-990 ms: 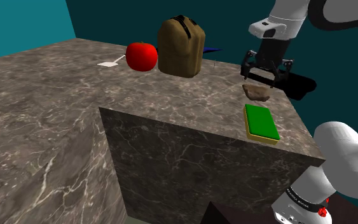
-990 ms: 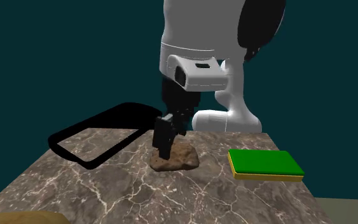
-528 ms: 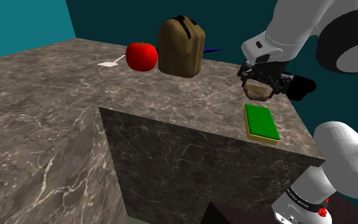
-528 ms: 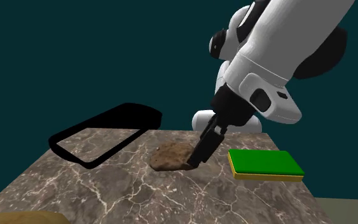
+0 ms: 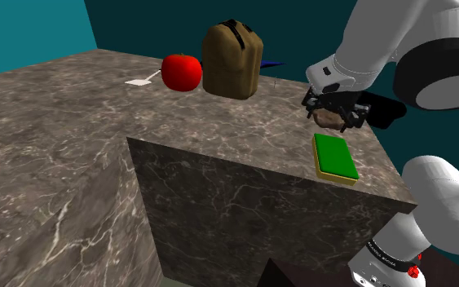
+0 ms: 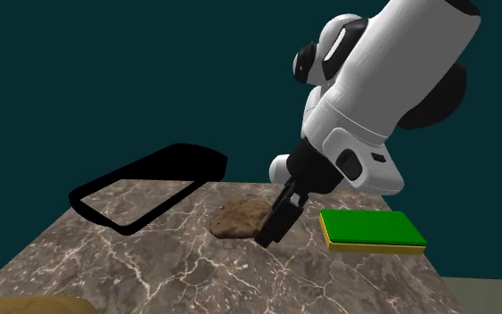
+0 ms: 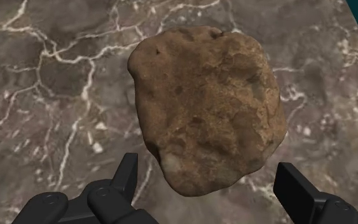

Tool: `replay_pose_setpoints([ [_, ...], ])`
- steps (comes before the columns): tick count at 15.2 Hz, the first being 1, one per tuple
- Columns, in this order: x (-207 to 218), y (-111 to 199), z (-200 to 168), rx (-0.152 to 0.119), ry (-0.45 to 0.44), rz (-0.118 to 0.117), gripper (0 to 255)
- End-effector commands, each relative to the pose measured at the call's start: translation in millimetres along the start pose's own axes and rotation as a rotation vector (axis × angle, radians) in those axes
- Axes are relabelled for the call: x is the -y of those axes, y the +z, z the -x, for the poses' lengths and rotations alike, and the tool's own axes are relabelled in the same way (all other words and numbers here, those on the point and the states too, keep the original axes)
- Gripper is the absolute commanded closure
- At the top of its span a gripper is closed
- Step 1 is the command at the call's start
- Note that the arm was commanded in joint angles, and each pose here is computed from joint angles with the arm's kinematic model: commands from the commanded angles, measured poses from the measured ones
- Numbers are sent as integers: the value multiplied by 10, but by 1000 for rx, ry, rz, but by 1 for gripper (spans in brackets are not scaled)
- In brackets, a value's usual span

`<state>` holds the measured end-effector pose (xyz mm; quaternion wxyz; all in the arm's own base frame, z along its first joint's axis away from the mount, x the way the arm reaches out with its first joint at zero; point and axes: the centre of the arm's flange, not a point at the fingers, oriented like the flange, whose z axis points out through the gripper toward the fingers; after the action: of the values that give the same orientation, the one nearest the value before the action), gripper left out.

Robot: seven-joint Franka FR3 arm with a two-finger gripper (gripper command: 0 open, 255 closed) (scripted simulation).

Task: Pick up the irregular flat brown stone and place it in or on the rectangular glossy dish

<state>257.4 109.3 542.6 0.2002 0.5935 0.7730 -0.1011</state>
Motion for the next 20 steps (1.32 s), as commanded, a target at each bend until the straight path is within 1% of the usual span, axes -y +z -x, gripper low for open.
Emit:
replay_pose_setpoints([
  [1,-1,4,0,0,0,0,0],
  [5,-1,3,0,0,0,0,0],
  [6,-1,3,0,0,0,0,255],
  [15,-1,4,0,0,0,0,255],
  [16,-5,-35,5,1,3,9,255],
  [17,-5,-35,5,1,3,9,0],
  [20,-14,-264,300,5,74,-39,0],
])
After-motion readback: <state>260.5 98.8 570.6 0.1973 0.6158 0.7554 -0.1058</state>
